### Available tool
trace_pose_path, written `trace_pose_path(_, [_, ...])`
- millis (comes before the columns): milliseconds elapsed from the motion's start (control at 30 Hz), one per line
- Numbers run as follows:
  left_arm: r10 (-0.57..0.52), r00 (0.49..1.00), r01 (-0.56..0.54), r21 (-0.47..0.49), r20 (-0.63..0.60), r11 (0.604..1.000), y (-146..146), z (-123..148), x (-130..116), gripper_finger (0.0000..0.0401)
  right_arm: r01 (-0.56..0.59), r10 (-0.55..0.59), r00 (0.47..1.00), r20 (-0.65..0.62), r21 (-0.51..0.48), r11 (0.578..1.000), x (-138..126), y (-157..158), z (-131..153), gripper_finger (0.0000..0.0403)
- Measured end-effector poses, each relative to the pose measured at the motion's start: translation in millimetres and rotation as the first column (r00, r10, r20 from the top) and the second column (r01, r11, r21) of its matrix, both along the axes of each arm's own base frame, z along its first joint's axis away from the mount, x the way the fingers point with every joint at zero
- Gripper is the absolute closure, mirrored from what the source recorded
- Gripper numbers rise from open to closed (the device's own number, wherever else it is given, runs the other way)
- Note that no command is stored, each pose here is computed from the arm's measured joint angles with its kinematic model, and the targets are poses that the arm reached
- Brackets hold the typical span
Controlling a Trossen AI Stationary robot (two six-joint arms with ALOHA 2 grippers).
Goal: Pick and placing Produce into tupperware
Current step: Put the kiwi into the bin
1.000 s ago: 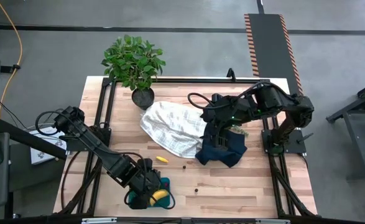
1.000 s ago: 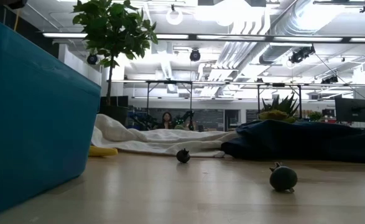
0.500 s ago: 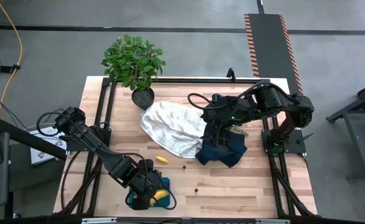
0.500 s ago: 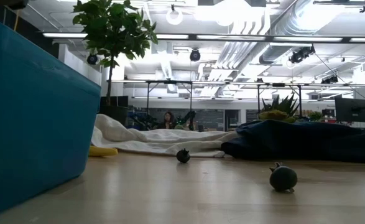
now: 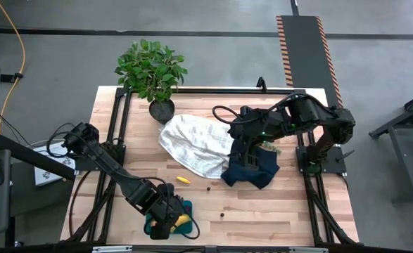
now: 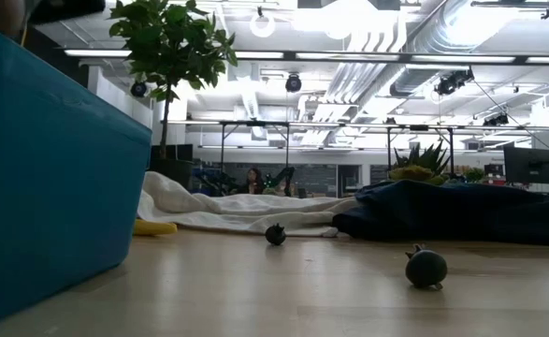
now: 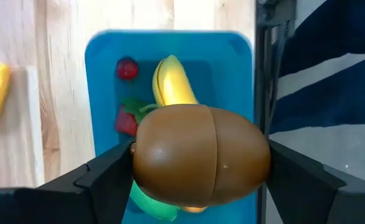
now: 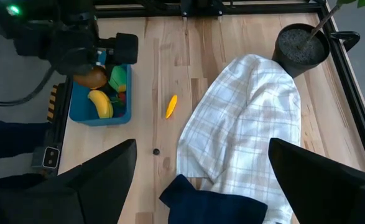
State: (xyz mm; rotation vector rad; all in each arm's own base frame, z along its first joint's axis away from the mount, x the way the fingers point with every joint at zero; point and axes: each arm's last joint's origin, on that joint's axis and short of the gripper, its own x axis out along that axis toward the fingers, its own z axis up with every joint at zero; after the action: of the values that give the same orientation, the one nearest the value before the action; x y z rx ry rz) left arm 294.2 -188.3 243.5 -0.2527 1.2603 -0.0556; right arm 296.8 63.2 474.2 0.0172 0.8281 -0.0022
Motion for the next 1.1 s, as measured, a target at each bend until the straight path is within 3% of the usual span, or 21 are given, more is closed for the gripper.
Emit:
trace_pose_path(433, [0.024,1.000,-0.025,-0.048,-0.013,0.999,1.1,-32.2,-4.8,0.0100,0.006,-0.006,1.000,-0.003,0.005,1.000,-0.2,0.0,-0.2,0.0048])
trace_pose_path(933, [0.019,1.000,-0.019,-0.064,0.000,0.998,0.4,-32.1,-3.4,0.0100,0.006,-0.006,1.000,-0.003,0.005,1.000,-0.2,0.0,-0.2,0.0048])
trace_pose_path(1100, [0.020,1.000,-0.020,-0.070,-0.003,0.997,0.4,-32.0,-3.4,0.0074,0.006,-0.006,1.000,-0.003,0.005,1.000,-0.2,0.0,-0.2,0.0048])
